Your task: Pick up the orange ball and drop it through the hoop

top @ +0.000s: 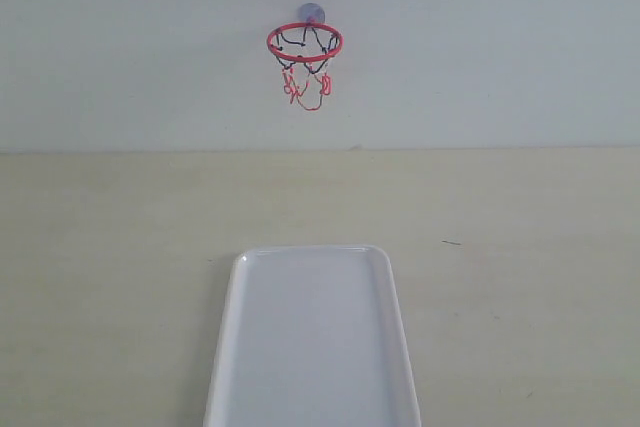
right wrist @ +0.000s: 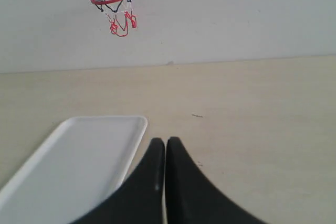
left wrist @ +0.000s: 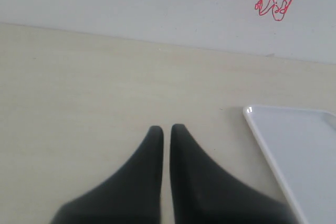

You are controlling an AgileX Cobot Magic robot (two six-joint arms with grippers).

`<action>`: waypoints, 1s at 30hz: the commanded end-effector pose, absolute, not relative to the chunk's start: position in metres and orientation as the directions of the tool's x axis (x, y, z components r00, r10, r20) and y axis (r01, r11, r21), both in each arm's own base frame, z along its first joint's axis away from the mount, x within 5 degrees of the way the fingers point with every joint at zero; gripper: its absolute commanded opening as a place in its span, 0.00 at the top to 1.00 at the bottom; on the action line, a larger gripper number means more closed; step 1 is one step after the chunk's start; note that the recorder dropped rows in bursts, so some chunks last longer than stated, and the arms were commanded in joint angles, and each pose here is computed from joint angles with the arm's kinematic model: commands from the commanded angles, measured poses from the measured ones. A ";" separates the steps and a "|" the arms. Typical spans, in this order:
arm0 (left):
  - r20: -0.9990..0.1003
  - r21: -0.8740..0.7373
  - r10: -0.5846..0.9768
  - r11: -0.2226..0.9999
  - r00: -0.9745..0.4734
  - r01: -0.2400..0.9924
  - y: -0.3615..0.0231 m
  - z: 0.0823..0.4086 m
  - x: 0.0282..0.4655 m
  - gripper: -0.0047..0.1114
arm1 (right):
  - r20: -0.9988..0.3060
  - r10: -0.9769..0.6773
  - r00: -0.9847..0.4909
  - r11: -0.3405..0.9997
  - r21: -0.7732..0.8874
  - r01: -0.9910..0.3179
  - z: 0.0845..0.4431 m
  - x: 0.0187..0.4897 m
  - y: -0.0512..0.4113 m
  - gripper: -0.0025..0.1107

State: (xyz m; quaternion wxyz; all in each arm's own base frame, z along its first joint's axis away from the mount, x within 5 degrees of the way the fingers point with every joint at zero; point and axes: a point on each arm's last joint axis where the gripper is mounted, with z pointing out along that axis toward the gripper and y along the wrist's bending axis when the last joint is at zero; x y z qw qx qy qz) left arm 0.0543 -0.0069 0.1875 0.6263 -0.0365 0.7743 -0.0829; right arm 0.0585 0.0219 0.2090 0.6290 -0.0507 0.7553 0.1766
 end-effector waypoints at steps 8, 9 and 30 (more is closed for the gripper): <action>-0.965 -0.166 -0.152 0.985 -0.214 0.049 -0.007 0.187 0.054 0.92 | -0.963 0.110 -0.245 0.936 0.184 -0.301 0.187 0.051 0.020 0.98; -0.965 -0.166 -0.152 0.985 -0.214 0.049 -0.007 0.187 0.054 0.92 | -0.961 0.103 -0.255 0.936 0.181 -0.302 0.186 0.051 0.020 0.98; -0.965 -0.166 -0.152 0.985 -0.214 0.049 -0.007 0.187 0.054 0.92 | -0.958 0.089 -0.271 0.973 0.142 -0.180 0.183 0.052 0.014 0.98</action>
